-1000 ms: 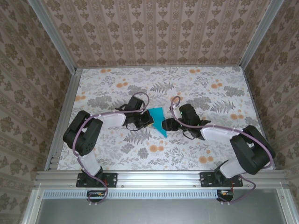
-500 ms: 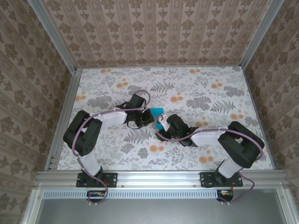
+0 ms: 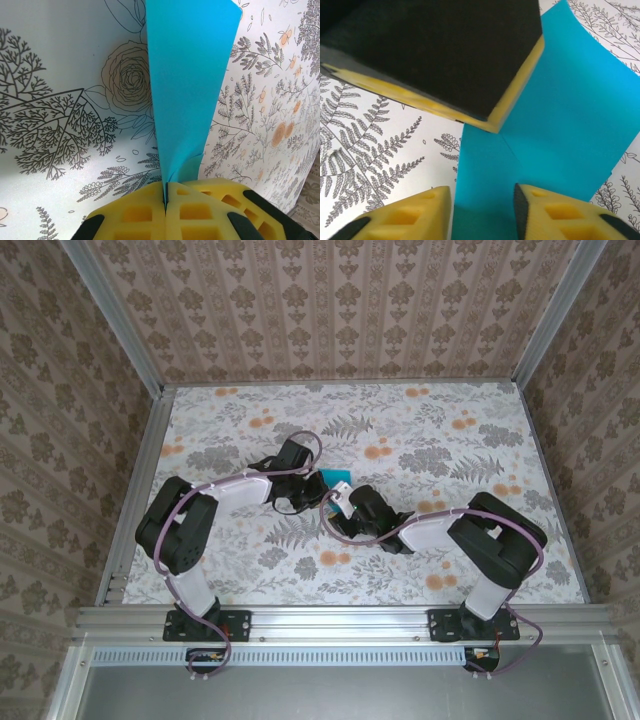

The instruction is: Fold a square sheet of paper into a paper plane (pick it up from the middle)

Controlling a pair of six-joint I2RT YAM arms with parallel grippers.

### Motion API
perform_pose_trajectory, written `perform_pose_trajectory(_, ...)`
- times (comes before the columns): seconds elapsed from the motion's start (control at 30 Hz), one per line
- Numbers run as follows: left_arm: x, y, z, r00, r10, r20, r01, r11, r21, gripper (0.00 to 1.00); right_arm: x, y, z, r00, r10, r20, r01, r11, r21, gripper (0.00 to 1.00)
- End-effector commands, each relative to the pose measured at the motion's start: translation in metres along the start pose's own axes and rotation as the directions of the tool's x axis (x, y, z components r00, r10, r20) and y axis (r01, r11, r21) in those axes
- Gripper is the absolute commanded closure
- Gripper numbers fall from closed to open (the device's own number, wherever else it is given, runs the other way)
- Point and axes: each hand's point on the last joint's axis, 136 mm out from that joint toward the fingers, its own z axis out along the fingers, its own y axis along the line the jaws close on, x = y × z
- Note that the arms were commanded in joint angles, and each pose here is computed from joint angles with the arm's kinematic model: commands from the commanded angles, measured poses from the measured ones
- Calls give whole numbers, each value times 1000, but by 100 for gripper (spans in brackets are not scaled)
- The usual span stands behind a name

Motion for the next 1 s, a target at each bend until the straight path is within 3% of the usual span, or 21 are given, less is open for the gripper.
perform_pose_trajectory(0.0,-2,-9,-9,1000,-2,8,2,1000,12,94,-13,-5,4,999,1,34,-2,1000,31,69)
perform_pose_trajectory(0.2,-10,-8,-19,999,-5,33,4,1000,25,83,-6,-3,5,997,77,9,-77,997,-8,84)
perform_pose_trajectory(0.33,-22,-5,-28,998,-9,62,7,999,36,68,-4,1,5,988,155,-2,-155,985,-70,88)
perform_pose_trajectory(0.47,-35,0,-39,995,-15,96,10,999,50,59,-5,0,4,963,271,-9,-269,951,-150,90)
perform_pose_trajectory(0.73,-46,-2,-59,983,37,178,-56,993,100,40,-13,-13,0,824,565,-30,-548,783,-294,93)
perform_pose_trajectory(0.97,-39,-21,-49,976,139,169,-165,975,147,41,-2,-21,5,699,709,-90,-696,647,-311,93)
